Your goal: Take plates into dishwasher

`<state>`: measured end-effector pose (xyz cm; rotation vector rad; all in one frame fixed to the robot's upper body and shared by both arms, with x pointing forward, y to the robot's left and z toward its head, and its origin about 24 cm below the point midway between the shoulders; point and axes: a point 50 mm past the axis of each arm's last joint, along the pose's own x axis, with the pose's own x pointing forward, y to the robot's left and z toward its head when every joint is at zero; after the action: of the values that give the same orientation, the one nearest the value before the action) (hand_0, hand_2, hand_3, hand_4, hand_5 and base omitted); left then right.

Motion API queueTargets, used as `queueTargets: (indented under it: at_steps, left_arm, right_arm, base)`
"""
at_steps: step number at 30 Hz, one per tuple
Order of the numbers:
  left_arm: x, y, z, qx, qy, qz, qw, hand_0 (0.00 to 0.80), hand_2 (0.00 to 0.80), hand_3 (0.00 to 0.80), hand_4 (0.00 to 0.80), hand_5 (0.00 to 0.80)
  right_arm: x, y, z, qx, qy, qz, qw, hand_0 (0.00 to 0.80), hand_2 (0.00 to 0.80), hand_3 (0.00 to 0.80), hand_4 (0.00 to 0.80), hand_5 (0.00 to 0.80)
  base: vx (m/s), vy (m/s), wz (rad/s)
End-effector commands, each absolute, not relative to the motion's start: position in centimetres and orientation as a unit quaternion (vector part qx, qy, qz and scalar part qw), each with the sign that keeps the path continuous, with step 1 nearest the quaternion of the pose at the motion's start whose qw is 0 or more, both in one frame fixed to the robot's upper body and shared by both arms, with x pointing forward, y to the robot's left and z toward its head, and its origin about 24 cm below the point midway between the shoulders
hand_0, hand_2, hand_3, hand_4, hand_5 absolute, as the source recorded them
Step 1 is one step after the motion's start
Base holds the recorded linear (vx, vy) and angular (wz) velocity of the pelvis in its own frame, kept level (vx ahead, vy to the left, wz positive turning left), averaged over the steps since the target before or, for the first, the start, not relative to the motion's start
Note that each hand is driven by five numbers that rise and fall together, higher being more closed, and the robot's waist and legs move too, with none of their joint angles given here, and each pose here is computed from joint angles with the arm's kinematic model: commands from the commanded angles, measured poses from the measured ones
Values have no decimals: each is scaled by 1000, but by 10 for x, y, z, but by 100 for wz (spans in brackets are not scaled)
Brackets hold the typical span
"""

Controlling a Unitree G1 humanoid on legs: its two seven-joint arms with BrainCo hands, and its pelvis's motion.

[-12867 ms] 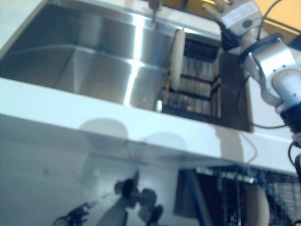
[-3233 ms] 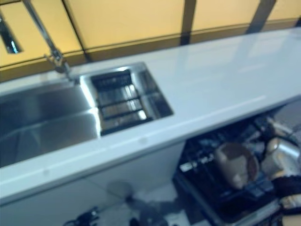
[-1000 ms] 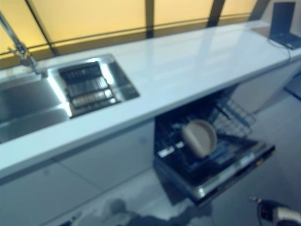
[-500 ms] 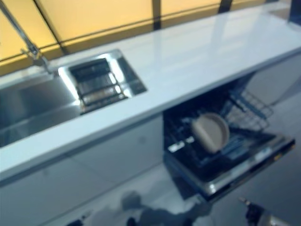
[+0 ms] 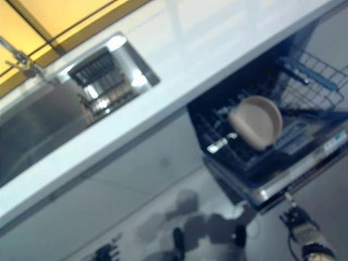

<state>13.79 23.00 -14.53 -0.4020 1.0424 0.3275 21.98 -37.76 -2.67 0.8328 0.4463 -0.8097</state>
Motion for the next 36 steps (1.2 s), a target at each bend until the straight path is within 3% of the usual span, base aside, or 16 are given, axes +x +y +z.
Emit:
queueTargets:
  at_steps: [1,18,36]
  left_arm:
    - [132,232,-148,-191,496,165,831,0,0,0,0,0]
    - [107,214,-157,-193,536,137,811,0,0,0,0,0]
    - [103,230,-155,-163,544,142,811,0,0,0,0,0]
  right_arm:
    - [275,-377,27,459,78,-310,829,0,0,0,0,0]
    - [337,-338,110,426,-13,-107,898,0,0,0,0,0]
    - [352,-327,136,412,-27,-76,908,0,0,0,0,0]
  base:
    - [-17,34,2]
    - [46,30,1]
    - [34,-5,5]
